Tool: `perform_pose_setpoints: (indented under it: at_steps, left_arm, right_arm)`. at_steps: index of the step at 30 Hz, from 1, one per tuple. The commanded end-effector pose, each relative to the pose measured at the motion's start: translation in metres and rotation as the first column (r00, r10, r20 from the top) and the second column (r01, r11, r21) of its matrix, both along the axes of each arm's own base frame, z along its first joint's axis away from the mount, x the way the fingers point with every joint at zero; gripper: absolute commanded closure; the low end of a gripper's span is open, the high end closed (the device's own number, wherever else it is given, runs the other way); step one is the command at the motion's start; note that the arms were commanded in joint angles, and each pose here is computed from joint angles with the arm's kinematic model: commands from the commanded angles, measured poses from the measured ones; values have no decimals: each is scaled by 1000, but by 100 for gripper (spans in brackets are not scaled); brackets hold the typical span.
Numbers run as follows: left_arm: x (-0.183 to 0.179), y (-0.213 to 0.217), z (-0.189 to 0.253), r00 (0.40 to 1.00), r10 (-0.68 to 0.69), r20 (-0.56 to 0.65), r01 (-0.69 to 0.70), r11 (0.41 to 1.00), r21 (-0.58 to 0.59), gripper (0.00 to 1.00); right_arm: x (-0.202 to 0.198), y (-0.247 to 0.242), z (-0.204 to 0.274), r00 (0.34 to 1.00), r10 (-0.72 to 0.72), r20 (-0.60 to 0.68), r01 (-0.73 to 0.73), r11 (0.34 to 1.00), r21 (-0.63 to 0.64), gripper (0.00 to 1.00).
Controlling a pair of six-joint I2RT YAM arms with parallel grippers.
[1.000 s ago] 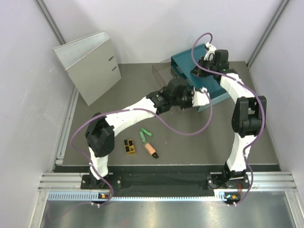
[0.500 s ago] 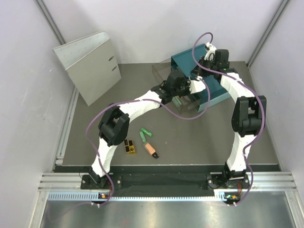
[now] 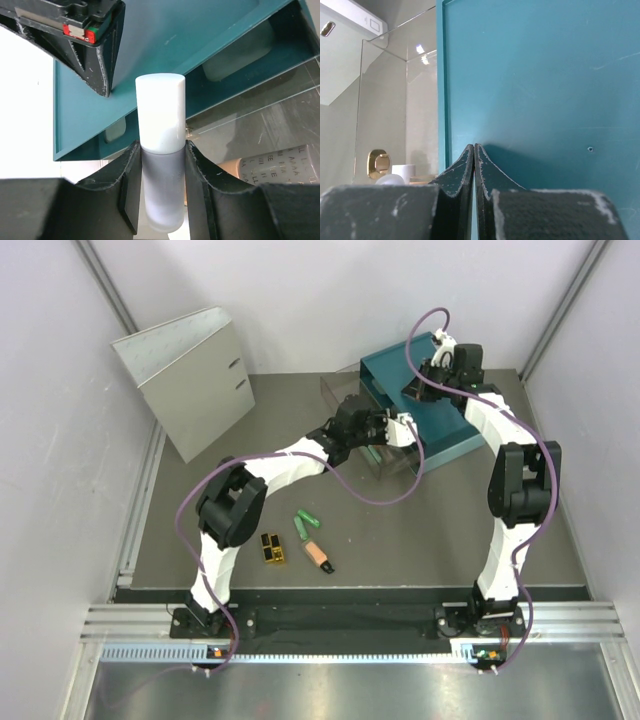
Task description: Organize the makeup
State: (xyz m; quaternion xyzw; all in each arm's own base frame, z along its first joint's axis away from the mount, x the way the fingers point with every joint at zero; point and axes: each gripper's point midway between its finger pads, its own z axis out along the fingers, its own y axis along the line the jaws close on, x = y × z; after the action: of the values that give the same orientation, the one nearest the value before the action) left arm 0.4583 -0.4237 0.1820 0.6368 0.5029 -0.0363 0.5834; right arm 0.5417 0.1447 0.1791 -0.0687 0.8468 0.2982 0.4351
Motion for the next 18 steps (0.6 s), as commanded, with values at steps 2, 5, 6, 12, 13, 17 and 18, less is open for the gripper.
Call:
perform_pose_setpoints:
  at_steps: [2, 5, 6, 12, 13, 17, 18]
  left_arm:
    - [-3, 6, 21, 999, -11, 48, 11, 1000, -1, 58]
    - [0, 5, 29, 998, -1, 69, 2, 1000, -2, 21]
    - [2, 5, 35, 997, 5, 83, -5, 1000, -6, 16]
    - [10, 6, 71, 985, 51, 162, -41, 997, -63, 2]
    - [11, 8, 81, 983, 59, 176, -46, 996, -77, 2]
    - [14, 15, 122, 965, 104, 242, -73, 988, -134, 2]
    - [14, 17, 131, 961, 117, 251, -80, 985, -153, 2]
  right_arm:
    - [-61, -20, -124, 908, -61, -415, 13, 993, -118, 100]
    - [-62, -20, -123, 908, -61, -413, 13, 993, -118, 100]
    - [-62, -20, -122, 909, -61, -412, 14, 993, -118, 100]
    - [-64, -20, -123, 908, -62, -415, 15, 993, -115, 100]
    - [-64, -20, -123, 908, -62, -415, 15, 993, -115, 100]
    - [-65, -21, -123, 908, -60, -415, 13, 993, -113, 100]
    - [-66, -20, -123, 906, -60, -419, 14, 994, -112, 100]
